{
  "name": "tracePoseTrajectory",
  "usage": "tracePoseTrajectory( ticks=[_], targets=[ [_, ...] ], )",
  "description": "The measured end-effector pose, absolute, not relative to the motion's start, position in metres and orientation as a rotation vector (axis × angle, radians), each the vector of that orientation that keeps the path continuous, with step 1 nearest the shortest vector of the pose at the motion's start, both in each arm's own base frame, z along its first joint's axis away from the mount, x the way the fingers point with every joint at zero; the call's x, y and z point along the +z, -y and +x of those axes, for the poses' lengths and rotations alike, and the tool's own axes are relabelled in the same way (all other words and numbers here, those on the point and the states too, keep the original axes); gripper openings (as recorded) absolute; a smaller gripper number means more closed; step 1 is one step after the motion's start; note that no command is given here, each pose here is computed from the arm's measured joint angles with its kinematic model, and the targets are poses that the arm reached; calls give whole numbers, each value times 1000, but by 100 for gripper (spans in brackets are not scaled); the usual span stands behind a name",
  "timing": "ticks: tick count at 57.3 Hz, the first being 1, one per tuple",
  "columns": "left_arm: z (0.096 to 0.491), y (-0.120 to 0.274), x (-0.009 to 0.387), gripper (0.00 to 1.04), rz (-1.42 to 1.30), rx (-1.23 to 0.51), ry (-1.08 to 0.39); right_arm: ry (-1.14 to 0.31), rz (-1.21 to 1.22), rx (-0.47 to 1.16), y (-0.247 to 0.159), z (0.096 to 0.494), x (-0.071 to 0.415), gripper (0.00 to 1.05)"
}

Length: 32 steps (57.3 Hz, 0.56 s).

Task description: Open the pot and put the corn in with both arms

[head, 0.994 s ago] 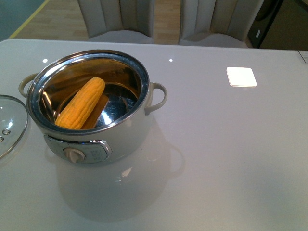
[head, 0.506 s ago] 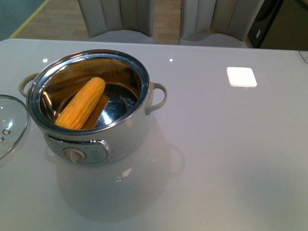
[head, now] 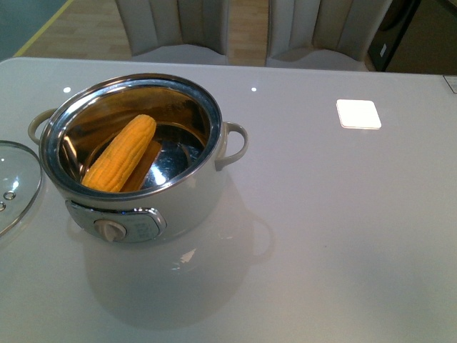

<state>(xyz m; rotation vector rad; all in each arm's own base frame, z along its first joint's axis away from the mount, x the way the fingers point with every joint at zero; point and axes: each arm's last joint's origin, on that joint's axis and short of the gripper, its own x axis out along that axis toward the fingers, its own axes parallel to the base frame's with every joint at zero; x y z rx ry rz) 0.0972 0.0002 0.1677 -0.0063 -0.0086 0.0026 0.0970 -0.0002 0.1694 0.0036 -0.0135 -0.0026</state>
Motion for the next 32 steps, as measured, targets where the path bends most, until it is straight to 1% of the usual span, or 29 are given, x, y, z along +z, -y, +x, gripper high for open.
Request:
tracePoseTrajectory(
  ticks=[32],
  targets=[
    [97, 0, 168, 98, -6, 3, 9, 14, 4, -2, 0, 97, 169, 96]
  ],
)
